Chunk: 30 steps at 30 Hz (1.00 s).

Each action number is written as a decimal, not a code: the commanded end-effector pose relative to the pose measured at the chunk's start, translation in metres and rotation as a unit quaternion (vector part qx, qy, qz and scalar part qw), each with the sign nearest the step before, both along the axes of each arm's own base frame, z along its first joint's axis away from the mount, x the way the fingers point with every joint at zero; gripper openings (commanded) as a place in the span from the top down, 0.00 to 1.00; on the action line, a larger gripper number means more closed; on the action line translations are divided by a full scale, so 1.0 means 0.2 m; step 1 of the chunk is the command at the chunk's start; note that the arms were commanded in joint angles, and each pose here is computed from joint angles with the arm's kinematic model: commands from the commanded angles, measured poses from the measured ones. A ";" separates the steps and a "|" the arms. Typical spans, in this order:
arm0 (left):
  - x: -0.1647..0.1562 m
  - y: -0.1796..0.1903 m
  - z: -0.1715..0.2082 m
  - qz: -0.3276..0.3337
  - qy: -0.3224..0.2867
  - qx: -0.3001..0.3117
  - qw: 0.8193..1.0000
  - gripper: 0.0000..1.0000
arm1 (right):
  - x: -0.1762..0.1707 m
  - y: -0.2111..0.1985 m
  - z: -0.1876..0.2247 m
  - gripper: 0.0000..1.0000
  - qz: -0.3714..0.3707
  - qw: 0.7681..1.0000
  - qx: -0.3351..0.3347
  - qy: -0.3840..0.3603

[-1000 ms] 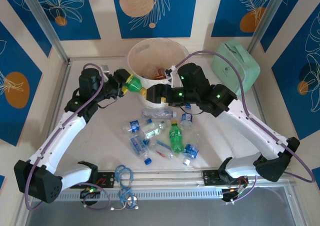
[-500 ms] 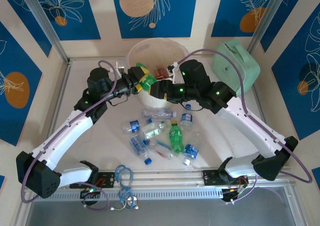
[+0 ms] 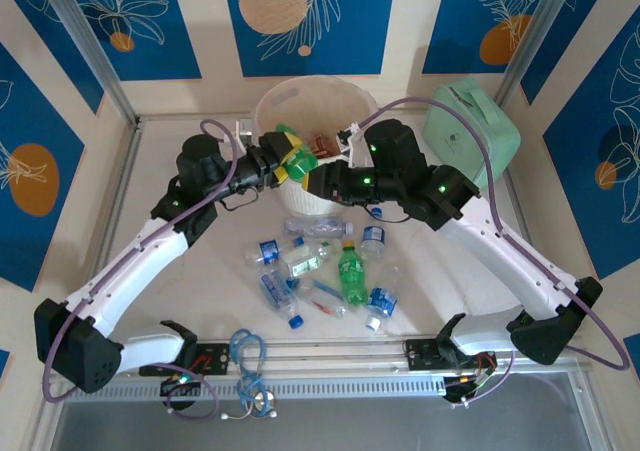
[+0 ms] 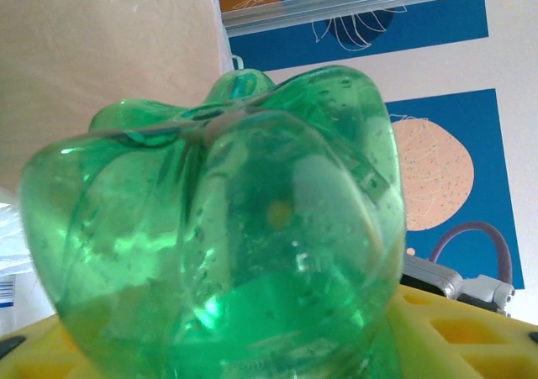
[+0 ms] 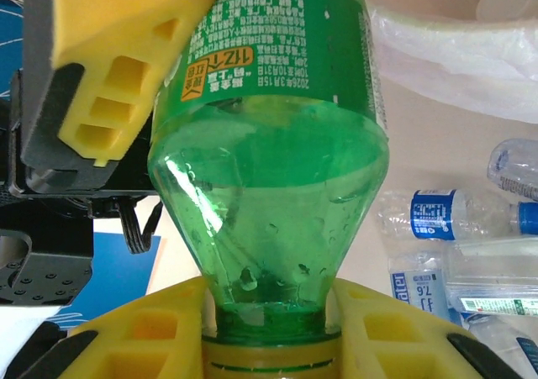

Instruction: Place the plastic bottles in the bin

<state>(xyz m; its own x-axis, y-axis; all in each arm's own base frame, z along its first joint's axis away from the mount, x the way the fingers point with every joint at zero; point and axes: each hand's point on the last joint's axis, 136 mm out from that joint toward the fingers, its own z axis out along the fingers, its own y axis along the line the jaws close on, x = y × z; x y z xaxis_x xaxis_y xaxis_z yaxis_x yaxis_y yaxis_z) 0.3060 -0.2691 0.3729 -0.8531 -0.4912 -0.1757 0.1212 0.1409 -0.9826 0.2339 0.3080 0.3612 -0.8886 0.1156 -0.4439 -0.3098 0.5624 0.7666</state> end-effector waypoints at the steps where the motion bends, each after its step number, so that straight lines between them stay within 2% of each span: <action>1: -0.03 -0.01 0.11 -0.011 -0.038 -0.002 0.999 0.24 | -0.01 -0.03 0.06 0.79 -0.003 1.000 0.005 -0.016; 3: -0.03 0.00 0.11 -0.006 -0.047 0.012 0.999 0.00 | 0.00 -0.04 0.07 0.80 -0.006 1.000 0.002 -0.022; 7: -0.06 0.07 0.12 0.021 -0.078 0.081 0.993 0.00 | 0.04 -0.07 0.12 0.80 -0.019 0.999 -0.012 -0.042; 9: -0.07 0.16 0.11 0.052 -0.092 0.141 0.984 0.00 | 0.08 -0.11 0.15 0.80 -0.036 0.998 -0.024 -0.054; 14: -0.09 0.51 -0.07 0.175 -0.047 0.297 0.938 0.00 | 0.21 -0.17 0.19 0.80 -0.062 0.994 -0.047 -0.074; 17: -0.15 0.62 -0.16 0.192 -0.035 0.348 0.917 0.00 | 0.29 -0.19 0.20 0.80 -0.075 0.992 -0.062 -0.083; 23: -0.24 0.74 -0.38 0.200 0.001 0.398 0.895 0.02 | 0.47 -0.20 0.19 0.82 -0.093 0.988 -0.092 -0.087; 30: -0.28 0.69 -0.62 0.161 0.064 0.401 0.900 0.09 | 0.64 -0.19 0.12 0.82 -0.111 0.981 -0.139 -0.082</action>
